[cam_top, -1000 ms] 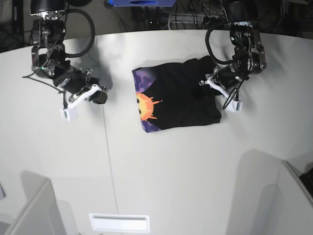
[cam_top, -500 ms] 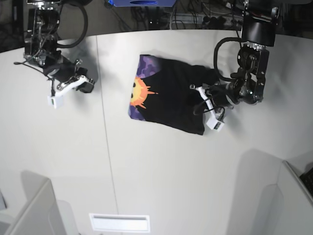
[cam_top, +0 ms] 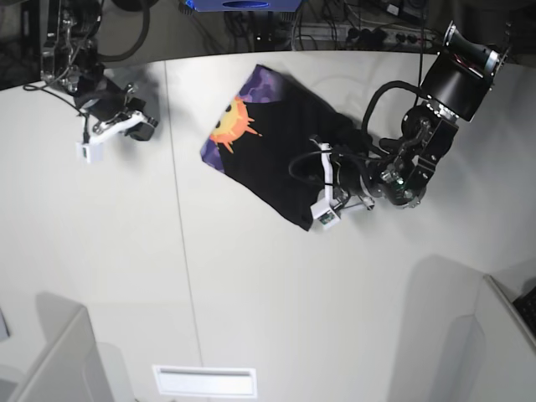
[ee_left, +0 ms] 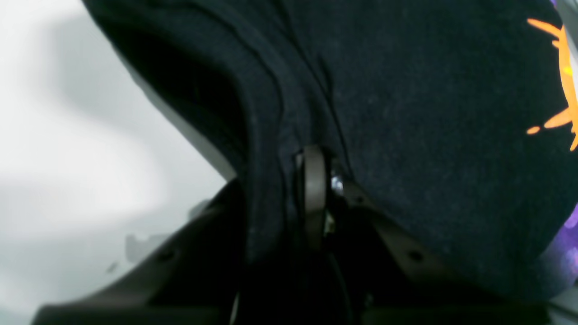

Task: Fold the T-shirt properly
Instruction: 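Grasp the folded shirt edge with the left gripper and rotate it, then drag the folded shirt with the left gripper to square it on the table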

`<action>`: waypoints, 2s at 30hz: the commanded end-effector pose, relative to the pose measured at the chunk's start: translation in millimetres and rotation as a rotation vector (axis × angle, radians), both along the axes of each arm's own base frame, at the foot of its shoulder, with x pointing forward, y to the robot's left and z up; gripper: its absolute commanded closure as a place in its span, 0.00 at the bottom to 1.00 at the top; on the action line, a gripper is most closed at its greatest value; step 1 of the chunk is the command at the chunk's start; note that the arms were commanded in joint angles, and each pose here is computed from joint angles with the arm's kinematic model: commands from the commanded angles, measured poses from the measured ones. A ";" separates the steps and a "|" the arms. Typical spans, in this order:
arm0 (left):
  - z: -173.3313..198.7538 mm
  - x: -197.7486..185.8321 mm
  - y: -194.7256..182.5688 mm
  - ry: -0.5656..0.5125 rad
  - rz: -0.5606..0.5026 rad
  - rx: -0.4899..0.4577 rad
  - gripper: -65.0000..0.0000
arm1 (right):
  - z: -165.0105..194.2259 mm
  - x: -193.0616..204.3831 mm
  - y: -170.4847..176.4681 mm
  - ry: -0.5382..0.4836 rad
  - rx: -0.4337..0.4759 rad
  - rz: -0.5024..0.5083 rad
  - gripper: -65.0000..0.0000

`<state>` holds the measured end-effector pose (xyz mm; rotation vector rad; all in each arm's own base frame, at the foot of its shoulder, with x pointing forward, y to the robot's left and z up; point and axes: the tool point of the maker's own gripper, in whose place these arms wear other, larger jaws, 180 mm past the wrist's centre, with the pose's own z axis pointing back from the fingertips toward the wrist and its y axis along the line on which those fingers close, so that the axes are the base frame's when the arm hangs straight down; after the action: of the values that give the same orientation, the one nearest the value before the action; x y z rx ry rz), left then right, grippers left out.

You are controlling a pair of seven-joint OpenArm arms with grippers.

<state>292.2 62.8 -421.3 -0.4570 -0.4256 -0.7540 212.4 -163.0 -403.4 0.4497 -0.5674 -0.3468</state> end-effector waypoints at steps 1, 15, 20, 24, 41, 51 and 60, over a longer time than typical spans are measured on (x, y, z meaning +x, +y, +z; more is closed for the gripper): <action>5.4 7.0 4.8 -0.022 -0.029 0.033 1.00 | 8.2 6.2 -4.0 -0.043 -0.010 -0.005 1.00; 2.2 8.6 3.3 -0.253 -0.531 0.398 1.00 | 8.1 5.9 -2.0 -0.062 -0.004 -0.028 1.00; -2.1 15.5 0.3 -0.343 -0.658 0.530 1.00 | 6.3 5.5 2.6 -0.059 0.013 -0.038 1.00; -0.1 21.3 -16.8 -0.407 -0.677 0.535 1.00 | 5.8 5.4 5.1 -0.057 0.023 -0.047 1.00; -25.5 14.2 -72.6 -0.367 -0.682 0.397 1.00 | 6.5 1.8 -22.8 -0.054 -0.009 -0.117 1.00; -18.3 20.1 -79.7 -0.391 -0.684 0.386 1.00 | 6.4 1.6 -23.0 -0.052 -0.010 -0.116 1.00; -16.2 16.1 -94.7 -0.429 -0.779 0.363 1.00 | 5.7 0.8 -21.0 -0.050 -0.007 -0.112 1.00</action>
<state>320.6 -33.7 -430.1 -0.0616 -0.5460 -1.6491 208.9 -181.4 -404.7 0.4199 -0.6148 -0.4489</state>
